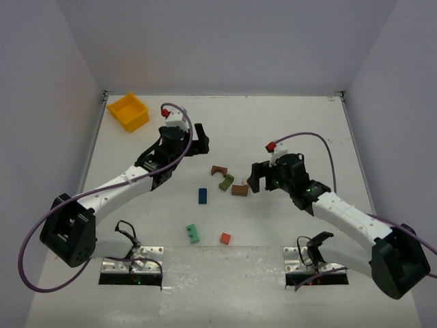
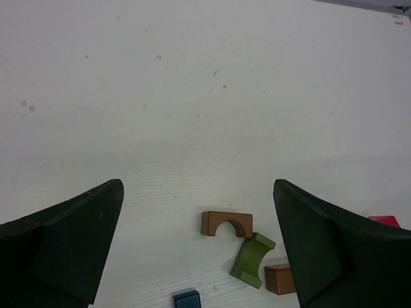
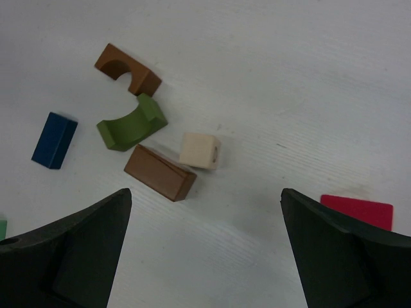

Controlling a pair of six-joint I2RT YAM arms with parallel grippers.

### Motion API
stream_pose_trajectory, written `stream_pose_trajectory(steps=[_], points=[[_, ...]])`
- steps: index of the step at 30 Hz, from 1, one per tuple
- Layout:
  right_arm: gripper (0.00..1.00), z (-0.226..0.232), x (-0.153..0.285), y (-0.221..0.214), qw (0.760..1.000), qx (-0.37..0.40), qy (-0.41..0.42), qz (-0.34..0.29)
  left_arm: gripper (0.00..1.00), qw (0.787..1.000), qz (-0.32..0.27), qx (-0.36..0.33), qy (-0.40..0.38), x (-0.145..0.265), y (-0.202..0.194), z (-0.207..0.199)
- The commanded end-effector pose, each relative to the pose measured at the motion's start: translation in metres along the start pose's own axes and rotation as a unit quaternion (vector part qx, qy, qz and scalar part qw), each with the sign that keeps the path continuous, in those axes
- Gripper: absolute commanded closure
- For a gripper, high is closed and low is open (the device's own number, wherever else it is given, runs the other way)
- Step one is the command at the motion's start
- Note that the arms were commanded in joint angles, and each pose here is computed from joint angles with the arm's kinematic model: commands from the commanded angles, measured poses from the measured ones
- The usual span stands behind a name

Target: Build the wood block tower

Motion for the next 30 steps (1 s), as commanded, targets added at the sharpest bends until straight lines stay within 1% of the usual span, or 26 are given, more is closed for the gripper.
stream_pose_trajectory(steps=[1,5,10,14,17,21,23,26,30], points=[[0.01,0.025,-0.01,0.015,0.997,0.06,0.038,-0.006,0.0,0.999,-0.032,0.007,-0.012,0.002,0.006,0.003],[0.01,0.035,-0.018,0.002,0.997,0.069,0.045,0.007,0.0,0.999,-0.03,0.013,-0.017,0.0,0.0,0.006],[0.01,0.053,-0.017,-0.013,0.993,0.108,0.045,0.002,0.0,0.999,-0.03,0.017,-0.01,-0.001,-0.006,0.012],[0.01,0.061,-0.017,-0.013,0.991,0.122,0.046,-0.003,0.0,0.999,-0.034,0.018,-0.003,-0.001,-0.008,0.016],[0.01,0.073,-0.015,-0.017,0.987,0.14,0.076,-0.005,0.0,0.999,-0.039,0.022,0.0,0.0,-0.008,0.019],[0.01,0.094,-0.012,-0.029,0.976,0.185,0.115,-0.012,0.0,0.998,-0.048,0.034,0.017,0.005,-0.006,0.026],[0.01,0.108,-0.011,-0.042,0.968,0.207,0.139,0.002,0.0,0.998,-0.053,0.04,0.024,0.008,-0.005,0.029],[0.01,0.125,-0.011,-0.059,0.959,0.236,0.153,0.02,0.0,0.996,-0.06,0.05,0.04,0.012,-0.004,0.035],[0.01,0.149,-0.014,-0.085,0.949,0.25,0.186,0.052,0.0,0.994,-0.066,0.065,0.062,0.018,-0.004,0.041]])
Point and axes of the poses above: each gripper's point midway between its finger pads, its own x axis back along the fingers, its own z axis along the line the jaws close on, y = z × x, the point moved 7 cm from there along x, back along the fingers, and after that the axes turned 14 degrees about -x, right-handed, at the moved point
